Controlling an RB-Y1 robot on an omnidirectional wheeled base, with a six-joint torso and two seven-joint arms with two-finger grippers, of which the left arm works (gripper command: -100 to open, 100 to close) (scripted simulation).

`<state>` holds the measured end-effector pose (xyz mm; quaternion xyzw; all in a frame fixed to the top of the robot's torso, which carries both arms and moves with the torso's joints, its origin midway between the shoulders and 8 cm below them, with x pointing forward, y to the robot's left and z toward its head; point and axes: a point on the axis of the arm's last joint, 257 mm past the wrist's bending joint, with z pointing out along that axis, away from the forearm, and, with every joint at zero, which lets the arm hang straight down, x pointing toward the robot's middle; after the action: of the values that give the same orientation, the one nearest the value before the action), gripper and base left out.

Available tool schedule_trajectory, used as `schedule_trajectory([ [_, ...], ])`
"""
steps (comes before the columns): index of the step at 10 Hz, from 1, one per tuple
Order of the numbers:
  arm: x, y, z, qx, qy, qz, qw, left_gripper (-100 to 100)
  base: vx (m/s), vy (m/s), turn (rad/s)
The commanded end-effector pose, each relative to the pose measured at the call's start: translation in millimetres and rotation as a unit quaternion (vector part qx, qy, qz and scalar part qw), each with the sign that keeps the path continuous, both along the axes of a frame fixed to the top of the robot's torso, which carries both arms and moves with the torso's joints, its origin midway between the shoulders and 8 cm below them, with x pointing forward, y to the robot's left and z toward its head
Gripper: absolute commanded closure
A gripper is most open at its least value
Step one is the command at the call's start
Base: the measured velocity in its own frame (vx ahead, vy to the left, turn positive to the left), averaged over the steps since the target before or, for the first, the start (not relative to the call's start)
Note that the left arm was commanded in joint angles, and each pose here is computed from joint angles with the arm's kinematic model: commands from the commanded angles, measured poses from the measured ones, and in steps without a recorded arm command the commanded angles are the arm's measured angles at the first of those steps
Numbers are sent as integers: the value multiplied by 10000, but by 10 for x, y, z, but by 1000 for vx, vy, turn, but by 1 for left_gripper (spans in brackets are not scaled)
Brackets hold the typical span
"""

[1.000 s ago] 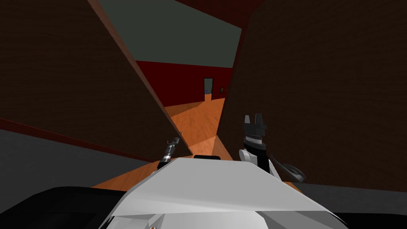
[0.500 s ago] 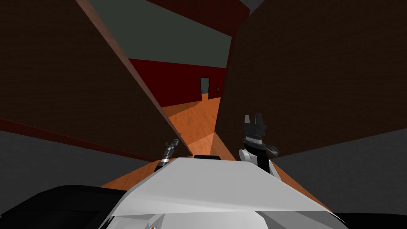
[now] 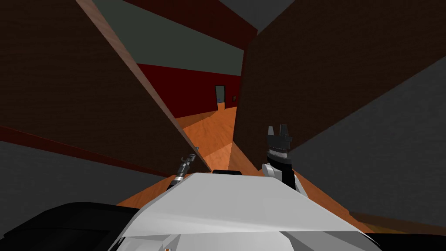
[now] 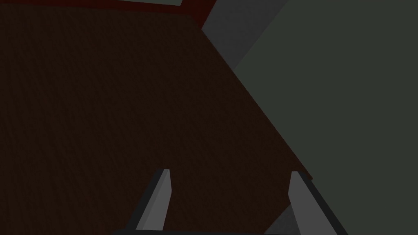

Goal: Pull the door open

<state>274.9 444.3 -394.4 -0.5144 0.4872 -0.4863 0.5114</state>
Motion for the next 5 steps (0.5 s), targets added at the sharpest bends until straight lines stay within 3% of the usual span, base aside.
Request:
schedule_trajectory([
  [1, -32, -7, 3, -1, -4, -55, 10000, 100, -238, 86, -155],
  [5, -108, 8, 24, 9, -16, -195, 9998, 100, -259, 49, -171],
])
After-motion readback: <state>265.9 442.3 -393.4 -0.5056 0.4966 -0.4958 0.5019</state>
